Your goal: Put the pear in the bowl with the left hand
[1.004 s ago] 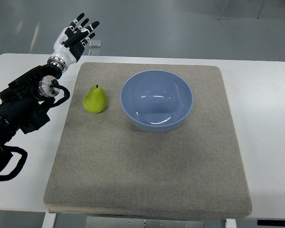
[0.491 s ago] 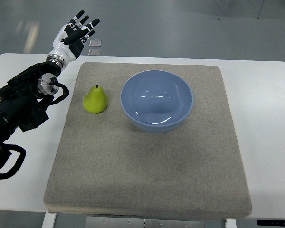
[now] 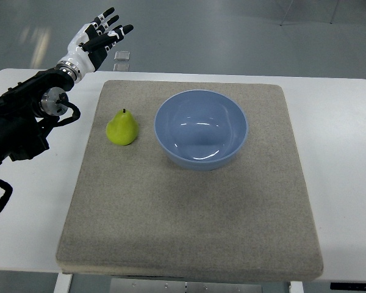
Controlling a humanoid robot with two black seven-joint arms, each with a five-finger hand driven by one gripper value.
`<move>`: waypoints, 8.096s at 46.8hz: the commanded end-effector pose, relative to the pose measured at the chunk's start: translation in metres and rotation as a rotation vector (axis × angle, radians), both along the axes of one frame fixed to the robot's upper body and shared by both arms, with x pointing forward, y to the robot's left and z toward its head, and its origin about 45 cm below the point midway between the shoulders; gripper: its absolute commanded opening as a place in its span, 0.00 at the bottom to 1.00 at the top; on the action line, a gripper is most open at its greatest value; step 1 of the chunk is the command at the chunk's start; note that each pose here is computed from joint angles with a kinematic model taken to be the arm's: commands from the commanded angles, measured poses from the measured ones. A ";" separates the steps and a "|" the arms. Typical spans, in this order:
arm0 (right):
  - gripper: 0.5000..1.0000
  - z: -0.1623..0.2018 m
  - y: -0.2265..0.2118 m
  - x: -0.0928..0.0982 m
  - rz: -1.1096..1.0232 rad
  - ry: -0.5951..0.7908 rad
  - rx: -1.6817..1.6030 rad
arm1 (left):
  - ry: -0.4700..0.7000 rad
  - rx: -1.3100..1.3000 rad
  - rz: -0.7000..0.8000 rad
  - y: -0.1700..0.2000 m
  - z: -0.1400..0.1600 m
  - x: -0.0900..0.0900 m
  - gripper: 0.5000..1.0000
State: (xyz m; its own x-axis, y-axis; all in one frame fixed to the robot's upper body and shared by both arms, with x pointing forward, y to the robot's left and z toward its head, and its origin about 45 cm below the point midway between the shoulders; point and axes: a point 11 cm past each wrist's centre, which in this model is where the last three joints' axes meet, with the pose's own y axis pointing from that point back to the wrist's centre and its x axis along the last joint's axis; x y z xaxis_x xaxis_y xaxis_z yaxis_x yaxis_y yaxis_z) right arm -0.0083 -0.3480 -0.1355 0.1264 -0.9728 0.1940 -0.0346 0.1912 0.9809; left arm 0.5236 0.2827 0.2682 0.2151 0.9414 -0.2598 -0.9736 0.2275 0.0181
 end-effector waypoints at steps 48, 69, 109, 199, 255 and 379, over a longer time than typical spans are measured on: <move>0.85 0.000 0.000 0.000 0.001 0.000 0.000 | -0.139 1.000 -0.512 0.012 0.044 -0.035 0.98; 0.85 0.000 0.000 0.000 0.001 0.000 0.000 | -0.229 1.244 -0.719 0.004 0.056 -0.056 0.98; 0.85 0.000 0.000 0.000 -0.001 0.000 0.000 | -0.247 1.530 -0.922 -0.023 0.017 -0.063 0.98; 0.85 0.000 0.000 0.000 -0.001 0.000 0.000 | -0.267 1.584 -1.042 -0.044 -0.013 -0.074 0.94; 0.85 0.000 0.000 0.000 0.001 0.000 0.000 | -0.264 1.587 -1.015 -0.039 -0.011 -0.070 0.55; 0.85 0.000 0.000 0.000 0.001 0.000 0.000 | -0.328 1.733 -1.132 -0.016 0.000 -0.074 0.72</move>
